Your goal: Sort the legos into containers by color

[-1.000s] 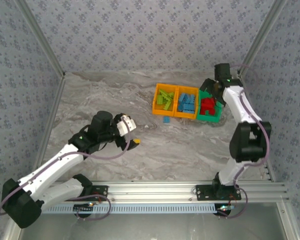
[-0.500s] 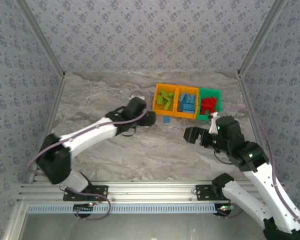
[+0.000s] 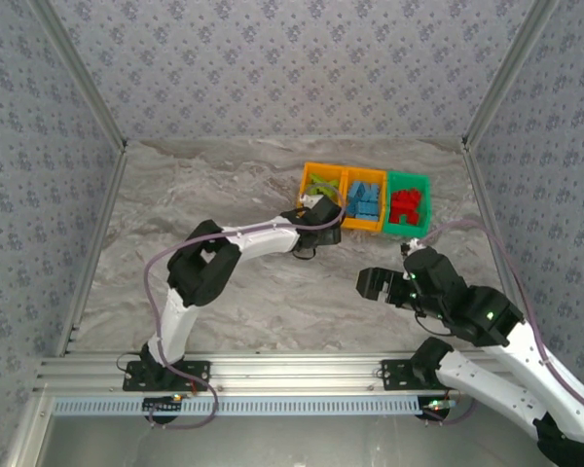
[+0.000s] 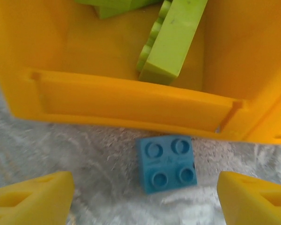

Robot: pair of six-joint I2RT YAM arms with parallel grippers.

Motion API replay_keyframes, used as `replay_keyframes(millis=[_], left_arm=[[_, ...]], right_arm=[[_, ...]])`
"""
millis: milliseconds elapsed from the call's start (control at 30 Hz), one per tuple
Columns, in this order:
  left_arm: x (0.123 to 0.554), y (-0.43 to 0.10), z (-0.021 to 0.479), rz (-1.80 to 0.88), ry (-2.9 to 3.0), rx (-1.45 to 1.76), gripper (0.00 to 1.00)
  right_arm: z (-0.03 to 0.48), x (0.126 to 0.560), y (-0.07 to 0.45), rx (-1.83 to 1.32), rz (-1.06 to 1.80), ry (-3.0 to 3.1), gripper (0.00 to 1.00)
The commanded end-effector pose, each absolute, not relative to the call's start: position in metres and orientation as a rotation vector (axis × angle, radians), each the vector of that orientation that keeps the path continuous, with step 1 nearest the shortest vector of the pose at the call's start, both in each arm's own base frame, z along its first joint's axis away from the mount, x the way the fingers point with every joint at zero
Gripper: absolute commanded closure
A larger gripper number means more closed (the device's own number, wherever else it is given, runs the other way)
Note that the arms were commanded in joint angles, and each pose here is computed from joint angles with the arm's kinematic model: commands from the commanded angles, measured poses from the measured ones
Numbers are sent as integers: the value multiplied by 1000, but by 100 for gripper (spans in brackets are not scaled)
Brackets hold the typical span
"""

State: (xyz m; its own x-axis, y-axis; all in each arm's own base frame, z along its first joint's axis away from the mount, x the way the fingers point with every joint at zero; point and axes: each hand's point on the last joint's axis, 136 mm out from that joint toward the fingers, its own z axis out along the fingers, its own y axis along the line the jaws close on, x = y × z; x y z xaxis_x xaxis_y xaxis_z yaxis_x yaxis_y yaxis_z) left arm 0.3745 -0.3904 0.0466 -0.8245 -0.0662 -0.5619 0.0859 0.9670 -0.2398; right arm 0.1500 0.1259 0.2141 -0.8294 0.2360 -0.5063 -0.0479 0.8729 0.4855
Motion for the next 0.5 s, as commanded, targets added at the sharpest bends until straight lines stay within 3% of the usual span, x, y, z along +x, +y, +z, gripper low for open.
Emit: replay_keyframes(millis=[0, 100, 200, 367, 467], left_arm=[[386, -403, 51, -365, 2490, 28, 21], [391, -403, 38, -318, 2510, 39, 25], [391, -401, 27, -269, 2536, 51, 36], [383, -397, 20, -259, 2561, 63, 65], [376, -395, 27, -275, 2556, 79, 72]], right_arm=[[204, 146, 110, 208, 589, 2477, 0], [205, 145, 107, 224, 593, 2468, 0], [206, 144, 104, 234, 580, 2470, 0], [205, 145, 105, 234, 579, 2470, 0], [208, 148, 109, 226, 604, 2452, 0]])
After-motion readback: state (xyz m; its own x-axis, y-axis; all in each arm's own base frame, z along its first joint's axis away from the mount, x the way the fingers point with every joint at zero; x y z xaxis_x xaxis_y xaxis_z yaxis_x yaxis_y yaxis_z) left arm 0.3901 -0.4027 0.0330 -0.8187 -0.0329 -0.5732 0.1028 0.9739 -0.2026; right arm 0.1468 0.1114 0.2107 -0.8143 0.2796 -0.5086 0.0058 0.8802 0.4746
